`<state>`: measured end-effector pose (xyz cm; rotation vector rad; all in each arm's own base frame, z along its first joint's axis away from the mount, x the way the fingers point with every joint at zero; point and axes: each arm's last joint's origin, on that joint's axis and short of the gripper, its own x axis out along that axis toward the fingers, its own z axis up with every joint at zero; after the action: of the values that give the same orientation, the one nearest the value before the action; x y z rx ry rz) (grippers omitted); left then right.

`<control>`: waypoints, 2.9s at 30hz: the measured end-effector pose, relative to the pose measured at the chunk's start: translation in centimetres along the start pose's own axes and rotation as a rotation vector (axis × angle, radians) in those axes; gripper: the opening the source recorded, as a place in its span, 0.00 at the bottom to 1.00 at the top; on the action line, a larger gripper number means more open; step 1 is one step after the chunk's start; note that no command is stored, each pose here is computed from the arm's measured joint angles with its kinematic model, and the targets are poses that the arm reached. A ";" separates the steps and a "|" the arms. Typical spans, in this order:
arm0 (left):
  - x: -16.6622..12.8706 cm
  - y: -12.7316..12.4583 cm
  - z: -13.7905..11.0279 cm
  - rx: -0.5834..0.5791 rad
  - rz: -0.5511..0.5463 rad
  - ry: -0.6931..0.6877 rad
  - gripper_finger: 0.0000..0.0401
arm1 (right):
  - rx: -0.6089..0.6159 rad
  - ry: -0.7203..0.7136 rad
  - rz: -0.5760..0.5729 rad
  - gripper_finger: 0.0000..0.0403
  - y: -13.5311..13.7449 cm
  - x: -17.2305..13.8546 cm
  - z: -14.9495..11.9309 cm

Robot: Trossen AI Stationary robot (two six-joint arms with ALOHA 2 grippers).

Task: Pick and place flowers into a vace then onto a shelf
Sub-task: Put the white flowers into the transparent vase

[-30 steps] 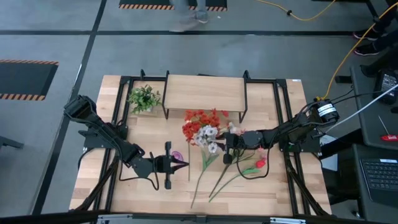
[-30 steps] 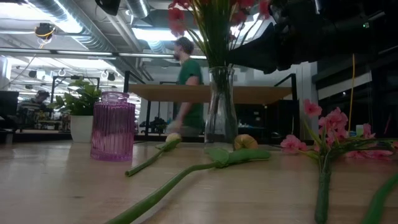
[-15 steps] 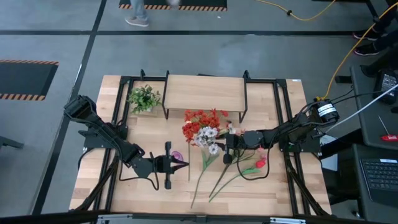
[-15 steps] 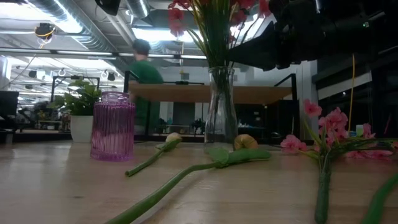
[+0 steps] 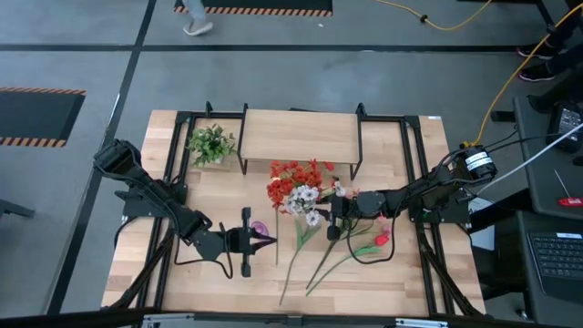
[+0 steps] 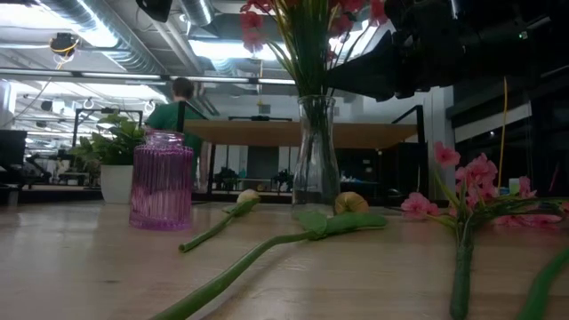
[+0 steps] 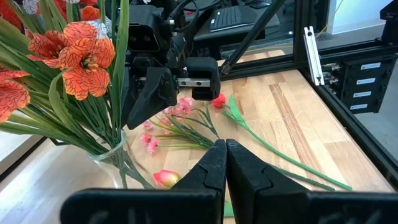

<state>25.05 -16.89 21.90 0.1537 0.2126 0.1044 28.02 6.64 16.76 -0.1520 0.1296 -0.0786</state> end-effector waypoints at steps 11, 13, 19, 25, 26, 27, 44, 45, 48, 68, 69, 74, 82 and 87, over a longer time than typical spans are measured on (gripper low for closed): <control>0.0 0.0 0.0 0.000 0.001 0.000 0.02 | -0.001 0.001 0.000 0.15 0.0 0.0 0.0; 0.0 0.0 0.0 0.000 0.000 0.000 0.01 | -0.001 0.001 0.000 0.15 0.0 0.0 0.0; 0.0 0.0 0.0 0.000 0.000 0.000 0.01 | 0.001 -0.004 -0.001 0.15 0.0 0.0 0.0; 0.0 0.0 0.0 0.000 0.000 0.000 0.01 | 0.015 -0.055 -0.001 0.15 0.1 -0.1 0.6; 0.0 0.0 0.0 0.000 0.000 0.000 0.01 | 0.007 -0.059 0.001 0.15 0.2 -0.1 0.6; 0.0 0.0 0.0 0.000 0.000 0.000 0.01 | -0.005 -0.063 0.004 0.15 0.2 -0.1 0.7; 0.0 0.0 0.0 0.009 0.000 0.000 0.01 | -0.056 -0.106 -0.002 0.15 0.4 0.5 2.0; 0.0 0.0 0.0 0.009 0.001 0.000 0.01 | -0.047 -0.100 -0.001 0.15 0.4 0.5 1.9; 0.0 0.0 0.0 0.010 0.001 0.000 0.01 | -0.041 -0.097 0.001 0.15 0.4 0.5 1.9; 0.0 0.0 0.0 0.009 0.000 0.000 0.01 | -0.030 -0.097 0.038 0.02 0.0 0.7 1.8; 0.0 0.0 0.0 0.009 0.001 0.000 0.01 | -0.015 -0.093 0.036 0.02 -0.1 0.7 1.8; 0.0 0.0 0.0 0.009 0.000 0.000 0.01 | -0.009 -0.037 0.039 0.01 -0.2 0.8 1.2; 0.0 0.0 0.0 0.008 0.000 0.000 0.01 | -0.013 -0.025 0.037 0.02 -0.3 0.9 1.1; 0.0 0.0 0.0 0.007 0.001 0.000 0.01 | -0.018 -0.011 0.034 0.08 -0.4 0.9 0.9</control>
<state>25.05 -16.88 21.90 0.1609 0.2130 0.1044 29.02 6.31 17.63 -0.1680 0.1218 -0.0426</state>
